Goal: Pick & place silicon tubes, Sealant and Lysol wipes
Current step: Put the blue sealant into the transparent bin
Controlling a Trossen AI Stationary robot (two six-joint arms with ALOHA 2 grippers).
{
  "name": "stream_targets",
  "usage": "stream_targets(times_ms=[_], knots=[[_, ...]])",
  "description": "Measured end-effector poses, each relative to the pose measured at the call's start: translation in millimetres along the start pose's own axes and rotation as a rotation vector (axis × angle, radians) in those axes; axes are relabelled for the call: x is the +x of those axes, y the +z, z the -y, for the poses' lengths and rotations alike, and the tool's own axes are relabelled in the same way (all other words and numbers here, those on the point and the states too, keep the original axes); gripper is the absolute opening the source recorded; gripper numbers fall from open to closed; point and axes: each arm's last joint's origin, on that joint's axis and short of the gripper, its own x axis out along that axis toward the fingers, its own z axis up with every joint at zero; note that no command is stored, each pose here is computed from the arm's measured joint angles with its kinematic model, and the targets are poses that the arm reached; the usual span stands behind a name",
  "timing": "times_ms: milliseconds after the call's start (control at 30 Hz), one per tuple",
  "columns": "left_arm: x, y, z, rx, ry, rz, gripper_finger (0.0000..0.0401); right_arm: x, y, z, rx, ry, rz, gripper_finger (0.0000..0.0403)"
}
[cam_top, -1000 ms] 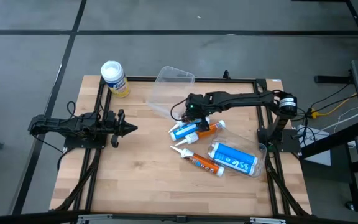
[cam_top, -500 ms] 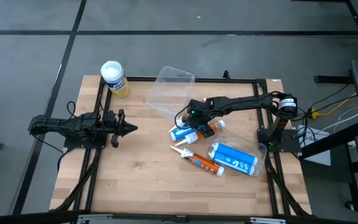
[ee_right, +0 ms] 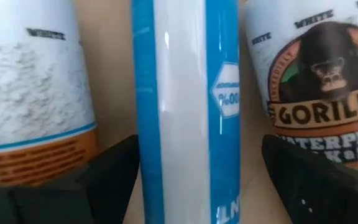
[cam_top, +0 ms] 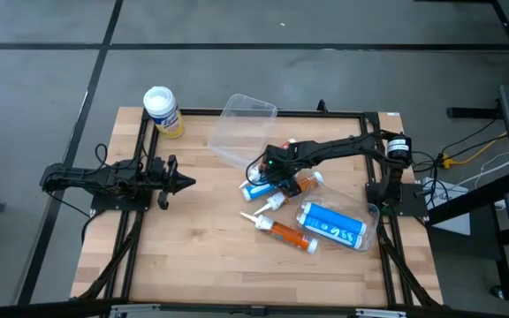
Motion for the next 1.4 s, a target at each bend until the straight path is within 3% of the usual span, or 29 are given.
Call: stream_targets(times_ms=[300, 767, 1267, 1400], knots=[[0.0, 0.0, 0.0, 0.000, 0.000, 0.000, 0.0006, 3.2, -0.8, 1.4, 0.004, 0.000, -0.002, 0.0219], [0.0, 0.0, 0.0, 0.000, 0.000, 0.000, 0.0006, -0.4, -0.9, 5.4, 0.040, 0.006, -0.015, 0.0219], [0.0, 0.0, 0.0, 0.000, 0.000, 0.000, 0.0006, -41.0, 22.1, 21.2, 0.045, 0.032, -0.051, 0.0219], [0.0, 0.0, 0.0, 0.000, 0.000, 0.000, 0.0008, -57.8, 30.1, 24.6, 0.097, 0.081, -0.035, 0.0219]])
